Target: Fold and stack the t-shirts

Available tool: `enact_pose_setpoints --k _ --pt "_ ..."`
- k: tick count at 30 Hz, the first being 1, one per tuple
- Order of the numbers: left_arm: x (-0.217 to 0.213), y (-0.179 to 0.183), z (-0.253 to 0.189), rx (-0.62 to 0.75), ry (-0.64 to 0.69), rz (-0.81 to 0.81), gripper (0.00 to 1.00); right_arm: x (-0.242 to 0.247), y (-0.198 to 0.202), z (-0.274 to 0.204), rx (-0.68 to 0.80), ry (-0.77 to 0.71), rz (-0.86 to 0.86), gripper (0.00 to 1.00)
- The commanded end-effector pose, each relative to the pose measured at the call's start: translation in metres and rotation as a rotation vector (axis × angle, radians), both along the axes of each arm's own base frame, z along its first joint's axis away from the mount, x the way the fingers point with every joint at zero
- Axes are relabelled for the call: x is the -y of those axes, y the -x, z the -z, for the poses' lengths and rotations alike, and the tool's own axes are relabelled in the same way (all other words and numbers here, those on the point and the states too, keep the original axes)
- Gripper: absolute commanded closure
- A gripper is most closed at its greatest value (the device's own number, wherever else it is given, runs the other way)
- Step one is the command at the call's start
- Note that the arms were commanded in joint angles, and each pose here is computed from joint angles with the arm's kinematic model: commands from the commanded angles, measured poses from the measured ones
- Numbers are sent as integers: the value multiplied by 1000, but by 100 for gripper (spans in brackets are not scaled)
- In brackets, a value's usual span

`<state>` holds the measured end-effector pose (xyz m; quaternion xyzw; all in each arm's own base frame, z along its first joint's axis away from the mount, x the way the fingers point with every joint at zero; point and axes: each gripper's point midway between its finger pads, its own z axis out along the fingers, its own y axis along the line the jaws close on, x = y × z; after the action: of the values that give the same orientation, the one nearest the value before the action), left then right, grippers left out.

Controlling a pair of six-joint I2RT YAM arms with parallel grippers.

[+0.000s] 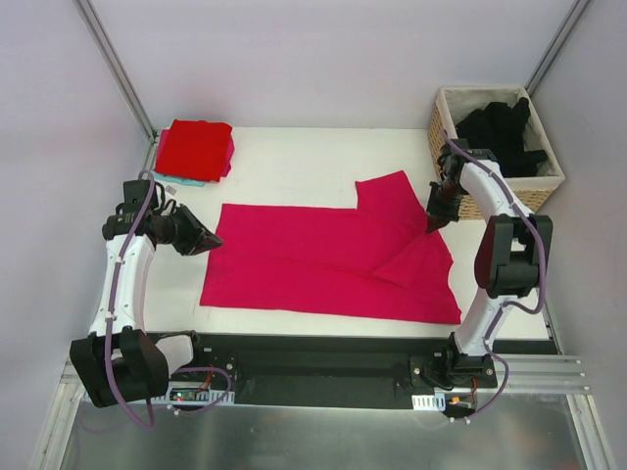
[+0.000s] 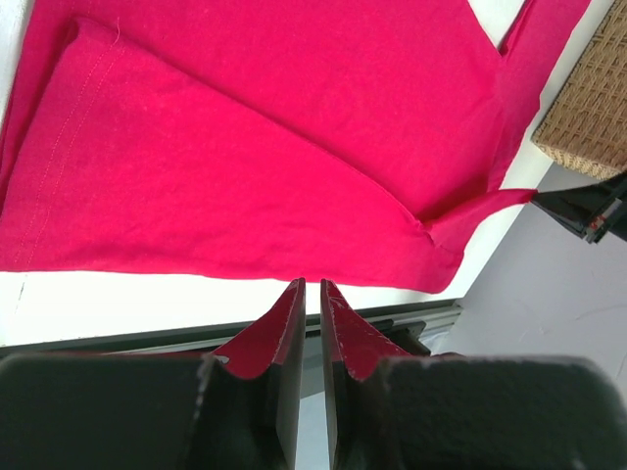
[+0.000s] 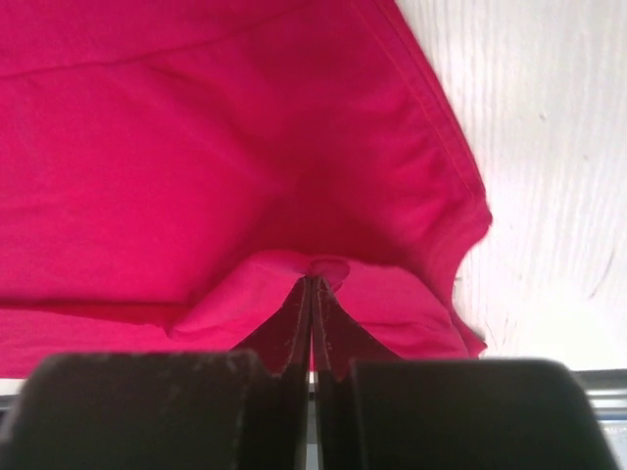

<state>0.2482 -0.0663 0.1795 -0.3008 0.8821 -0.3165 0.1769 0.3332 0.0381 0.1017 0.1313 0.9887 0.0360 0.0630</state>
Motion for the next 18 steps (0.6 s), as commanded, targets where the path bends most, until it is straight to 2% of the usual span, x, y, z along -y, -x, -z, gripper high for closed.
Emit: enact_pose_setpoints --k 1,4,5,6,9,14,17,18 --pt "2 1 -6 16 29 -18 89 -9 -24 4 27 -32 -28 99" --pt "4 3 -9 23 39 -25 89 -13 -36 12 21 -35 -34 97" --pt "5 4 -9 22 46 -28 89 -13 -39 18 12 -33 -34 93" --pt "5 6 -7 14 49 -32 89 -14 -44 20 23 -29 -36 81" --pt "7 10 -8 17 57 -35 88 -13 -63 15 93 -5 -40 67" --pt "8 14 -9 29 56 -47 88 -3 -92 -21 296 75 -25 62" --pt "8 15 -9 33 56 -44 88 -10 -103 -50 392 38 -46 61" --pt "8 15 -10 36 56 -41 88 -17 -96 -53 372 -5 -61 61"
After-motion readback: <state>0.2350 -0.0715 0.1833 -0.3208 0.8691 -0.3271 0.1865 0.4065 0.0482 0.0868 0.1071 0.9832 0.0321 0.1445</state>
